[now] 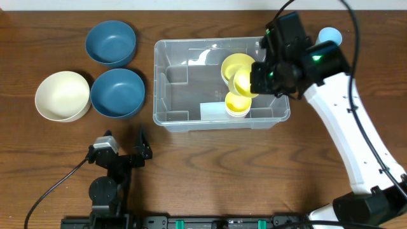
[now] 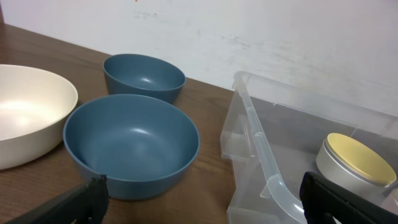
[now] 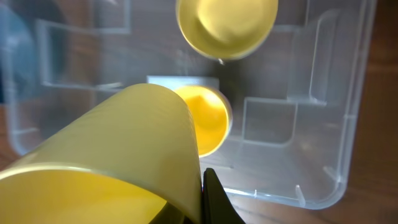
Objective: Pack container
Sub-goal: 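Carry the yellow cup over the container and drop it onto the cup stack, then move the right gripper back to the light-blue cup and grasp it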
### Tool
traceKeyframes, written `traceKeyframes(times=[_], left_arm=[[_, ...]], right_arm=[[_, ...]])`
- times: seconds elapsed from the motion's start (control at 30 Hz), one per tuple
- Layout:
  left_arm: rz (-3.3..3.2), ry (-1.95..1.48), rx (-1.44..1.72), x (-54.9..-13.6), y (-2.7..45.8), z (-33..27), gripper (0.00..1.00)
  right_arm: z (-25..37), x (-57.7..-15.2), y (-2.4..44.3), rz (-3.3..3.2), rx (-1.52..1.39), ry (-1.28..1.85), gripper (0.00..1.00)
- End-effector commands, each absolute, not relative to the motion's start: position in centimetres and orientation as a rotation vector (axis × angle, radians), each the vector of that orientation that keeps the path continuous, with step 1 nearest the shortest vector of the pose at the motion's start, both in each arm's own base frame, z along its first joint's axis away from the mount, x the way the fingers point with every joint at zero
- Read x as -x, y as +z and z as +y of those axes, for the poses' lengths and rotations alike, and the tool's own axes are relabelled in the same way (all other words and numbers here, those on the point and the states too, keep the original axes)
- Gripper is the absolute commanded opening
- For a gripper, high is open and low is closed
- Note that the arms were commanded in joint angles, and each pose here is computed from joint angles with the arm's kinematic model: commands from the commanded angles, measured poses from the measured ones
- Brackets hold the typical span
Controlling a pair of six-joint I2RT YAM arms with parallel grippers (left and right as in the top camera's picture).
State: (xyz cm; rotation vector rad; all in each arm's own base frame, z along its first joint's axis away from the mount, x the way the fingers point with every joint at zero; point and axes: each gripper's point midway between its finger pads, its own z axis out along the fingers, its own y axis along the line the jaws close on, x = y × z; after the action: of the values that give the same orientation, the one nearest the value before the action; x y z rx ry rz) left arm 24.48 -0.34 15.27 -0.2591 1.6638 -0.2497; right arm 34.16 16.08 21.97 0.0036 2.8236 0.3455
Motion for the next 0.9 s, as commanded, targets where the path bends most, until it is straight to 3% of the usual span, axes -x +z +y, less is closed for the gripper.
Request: traceKeyframes(times=[0.0, 0.27, 0.4, 0.5, 0.73, 0.87], left_arm=[[1.711, -0.221, 0.263, -24.4, 13.7, -0.1, 0.98], [1.711, -0.221, 0.263, -24.4, 13.7, -0.1, 0.98], [1.711, -0.221, 0.263, -24.4, 13.7, -0.1, 0.98], [1.711, -0.221, 0.263, -24.4, 13.7, -0.1, 0.98], [1.711, -0.221, 0.263, -24.4, 13.7, -0.1, 0.98], [1.711, -0.221, 0.263, -24.4, 13.7, -0.1, 0.98]], right_arm=[[15.7, -33.7, 19.6, 2.873, -0.034, 0.288, 0.01], [15.7, -33.2, 17.6, 2.907, -0.029, 0.284, 0.02], [16.2, -33.3, 17.6, 2.902, 0.015, 0.322, 0.3], [16.3, -33.3, 17.6, 2.9, 0.023, 0.323, 0.36], [16.5, -33.7, 17.9, 2.882, 0.044, 0.339, 0.32], [15.6, -35.5, 19.4, 2.815, -0.005, 0.348, 0.38]])
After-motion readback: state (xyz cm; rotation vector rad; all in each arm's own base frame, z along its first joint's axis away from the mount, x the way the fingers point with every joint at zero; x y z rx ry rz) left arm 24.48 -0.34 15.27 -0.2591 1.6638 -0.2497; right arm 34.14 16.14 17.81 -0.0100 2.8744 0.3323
